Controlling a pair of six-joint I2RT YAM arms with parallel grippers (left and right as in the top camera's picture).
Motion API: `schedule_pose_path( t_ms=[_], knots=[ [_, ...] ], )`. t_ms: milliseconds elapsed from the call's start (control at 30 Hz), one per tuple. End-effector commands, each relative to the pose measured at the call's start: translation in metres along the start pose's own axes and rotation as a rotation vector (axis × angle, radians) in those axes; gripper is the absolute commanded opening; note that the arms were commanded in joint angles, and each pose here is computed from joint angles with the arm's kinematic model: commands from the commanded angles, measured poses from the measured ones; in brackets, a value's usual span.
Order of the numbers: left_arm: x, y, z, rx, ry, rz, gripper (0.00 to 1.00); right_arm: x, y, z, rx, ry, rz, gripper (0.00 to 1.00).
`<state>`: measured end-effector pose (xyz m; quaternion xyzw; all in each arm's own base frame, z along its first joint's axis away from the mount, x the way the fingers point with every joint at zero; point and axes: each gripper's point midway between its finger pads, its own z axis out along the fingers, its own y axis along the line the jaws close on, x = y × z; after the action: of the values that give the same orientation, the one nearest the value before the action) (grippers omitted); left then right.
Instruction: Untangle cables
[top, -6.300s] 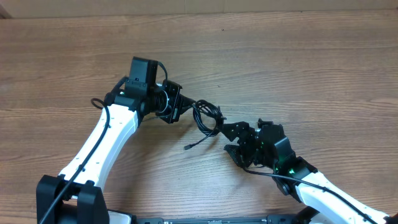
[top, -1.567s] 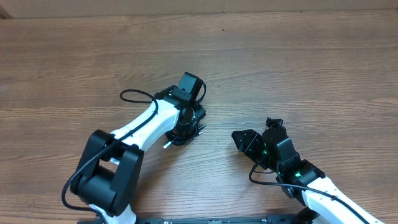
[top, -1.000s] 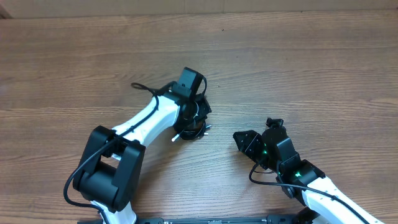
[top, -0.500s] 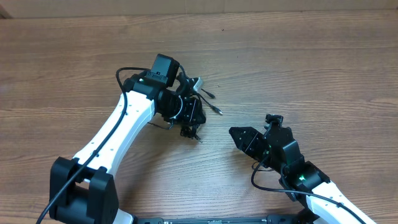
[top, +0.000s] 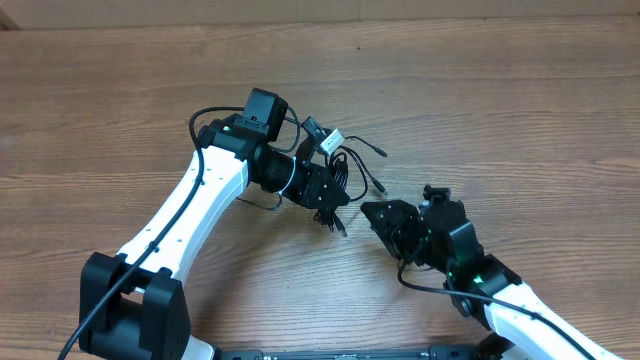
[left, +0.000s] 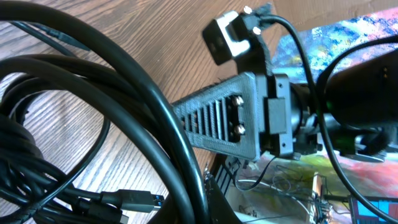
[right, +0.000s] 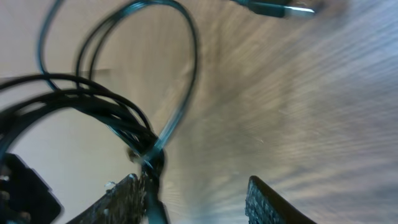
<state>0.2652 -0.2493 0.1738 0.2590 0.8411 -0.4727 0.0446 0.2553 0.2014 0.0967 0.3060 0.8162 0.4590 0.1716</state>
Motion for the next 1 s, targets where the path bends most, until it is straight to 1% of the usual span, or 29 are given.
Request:
schedule_pose_path(
  t_ms=[0,133,200,300,333,367,400,433,467,533,567,600,700,733,767,800,833,867,900,933,967],
  knots=[
    [-0.007,-0.019,-0.005,0.049,-0.025,0.076,0.04,-0.004,0.014,0.009,-0.056,-0.003,0.050,0.52],
    [-0.009,-0.026,-0.005,0.089,-0.035,0.086,0.04,-0.007,0.023,0.019,-0.108,-0.006,0.035,0.48],
    [-0.014,-0.032,-0.006,0.125,-0.052,0.108,0.04,-0.004,0.024,0.025,-0.117,0.006,0.055,0.42],
    [-0.017,-0.036,-0.007,0.148,-0.065,0.124,0.04,-0.001,0.020,0.032,-0.104,-0.002,0.076,0.37],
    [-0.017,-0.037,-0.007,0.148,-0.065,0.124,0.04,-0.001,0.016,0.034,-0.089,-0.017,0.074,0.29],
    [-0.017,-0.036,-0.007,0.146,-0.064,0.126,0.04,-0.004,0.013,0.036,-0.078,-0.038,0.071,0.17],
    [-0.016,-0.036,-0.007,0.143,-0.064,0.134,0.04,-0.006,0.012,0.036,-0.075,-0.051,0.056,0.10],
    [-0.016,-0.033,-0.007,0.127,-0.064,0.165,0.04,-0.010,0.013,0.035,-0.074,-0.071,-0.001,0.04],
    [-0.016,-0.029,-0.006,0.105,-0.062,0.176,0.04,-0.012,0.014,0.034,-0.076,-0.079,-0.041,0.04],
    [-0.016,-0.011,-0.005,0.000,-0.049,0.175,0.04,-0.022,0.014,0.030,-0.070,-0.111,-0.165,0.04],
    [-0.015,0.002,-0.006,-0.073,-0.040,0.173,0.04,-0.028,0.011,0.026,-0.054,-0.130,-0.181,0.04],
    [-0.015,0.006,-0.006,-0.101,-0.036,0.172,0.04,-0.036,0.007,0.021,-0.031,-0.150,-0.179,0.04],
    [-0.016,0.004,-0.006,-0.090,-0.040,0.177,0.04,-0.049,-0.002,0.010,0.006,-0.178,-0.145,0.04],
    [-0.017,0.005,-0.006,-0.091,-0.043,0.181,0.04,-0.048,0.002,0.007,-0.010,-0.163,-0.143,0.04],
    [-0.018,0.005,-0.006,-0.092,-0.048,0.187,0.04,-0.044,0.006,0.006,-0.027,-0.138,-0.145,0.05],
    [-0.019,0.004,-0.006,-0.087,-0.053,0.192,0.04,-0.035,0.012,0.006,-0.057,-0.088,-0.151,0.25],
    [-0.021,-0.001,-0.006,-0.060,-0.061,0.200,0.04,-0.023,0.017,0.006,-0.089,-0.024,-0.144,0.50],
    [-0.022,-0.007,-0.006,-0.027,-0.067,0.204,0.04,-0.018,0.017,0.006,-0.091,0.006,-0.107,0.56],
    [-0.022,-0.013,-0.006,0.010,-0.072,0.208,0.04,-0.016,0.016,0.007,-0.087,0.017,-0.068,0.59],
    [-0.022,-0.019,-0.006,0.042,-0.076,0.209,0.04,-0.015,0.014,0.008,-0.080,0.019,-0.007,0.66],
    [-0.022,-0.023,-0.006,0.065,-0.079,0.210,0.04,-0.016,0.013,0.009,-0.075,0.017,0.032,0.71]
  ],
)
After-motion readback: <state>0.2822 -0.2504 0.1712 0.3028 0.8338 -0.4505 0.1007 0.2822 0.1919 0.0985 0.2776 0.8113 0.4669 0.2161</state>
